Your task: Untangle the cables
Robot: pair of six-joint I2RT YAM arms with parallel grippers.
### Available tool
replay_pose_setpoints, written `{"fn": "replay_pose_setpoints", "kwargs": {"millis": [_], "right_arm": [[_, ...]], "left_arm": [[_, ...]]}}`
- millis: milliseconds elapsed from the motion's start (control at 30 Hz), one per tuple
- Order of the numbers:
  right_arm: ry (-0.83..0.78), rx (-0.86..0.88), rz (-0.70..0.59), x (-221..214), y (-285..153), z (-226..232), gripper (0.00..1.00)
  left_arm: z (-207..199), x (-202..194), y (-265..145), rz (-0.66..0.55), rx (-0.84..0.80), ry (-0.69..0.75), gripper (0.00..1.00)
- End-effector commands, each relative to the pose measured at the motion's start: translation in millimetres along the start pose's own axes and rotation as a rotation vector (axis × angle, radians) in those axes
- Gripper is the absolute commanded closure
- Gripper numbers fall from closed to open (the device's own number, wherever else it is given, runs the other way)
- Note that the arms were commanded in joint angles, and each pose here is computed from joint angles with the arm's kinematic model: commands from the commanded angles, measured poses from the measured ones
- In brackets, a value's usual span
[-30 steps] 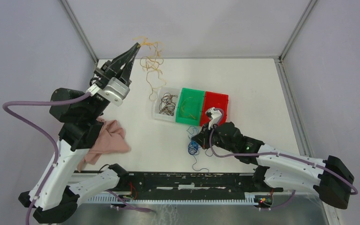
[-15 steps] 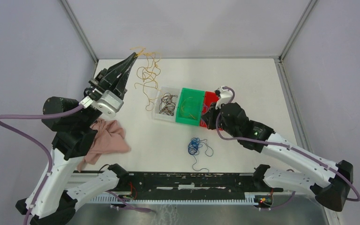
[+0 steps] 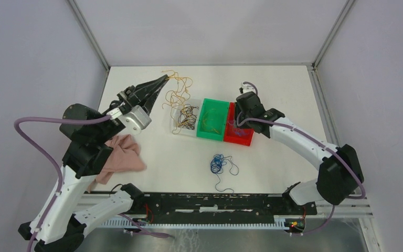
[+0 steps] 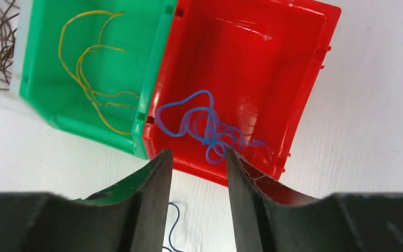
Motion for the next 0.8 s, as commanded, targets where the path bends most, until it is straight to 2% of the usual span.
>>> {"fn": "replay_pose_setpoints", "kwargs": {"millis": [0, 100, 200, 267, 433, 533, 767], "right_arm": [[-0.007, 0.036, -0.034, 33.0, -7.1, 16.3, 0.43], [0.003, 0.069, -0.082, 46.2, -22.8, 20.8, 0.27], [0.016, 0.164, -0.116, 55.2, -44.0, 30.8, 0.21], [0.026, 0.308, -0.151, 61.3, -64.3, 46.4, 0.18], [0.007, 0.767, -0.222, 74.1, -136.6, 95.5, 0.16], [-0.012, 0.966, -0.252, 80.0, -178.5, 115.2, 0.15], [-0.094, 1.146, -0.281, 70.0, -232.6, 147.3, 0.14]], "left_arm": [[-22.7, -7.0, -3.8, 0.010, -0.078, -0.067, 0.90], [-33.9, -12.7, -6.7, 0.025, -0.109, -0.083, 0.90], [-40.9, -15.2, -7.8, 0.029, -0.131, -0.098, 0.89], [-46.0, -17.0, -8.0, 0.031, -0.151, -0.110, 0.89], [-58.8, -21.3, -10.5, 0.043, -0.190, -0.155, 0.89], [-64.8, -23.0, -13.2, 0.045, -0.202, -0.168, 0.89], [-71.7, -30.7, -16.4, 0.084, -0.196, -0.207, 0.89]]}}
Point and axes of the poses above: each gripper's point midway between its finger pads, its own y axis out along the fingers, its own z axis along the line the jaws close on, x = y × z, the point moved 4 cm from there along -y, back along the fingers, and after that the axes turned 12 degrees about y, right-handed, at the moved point
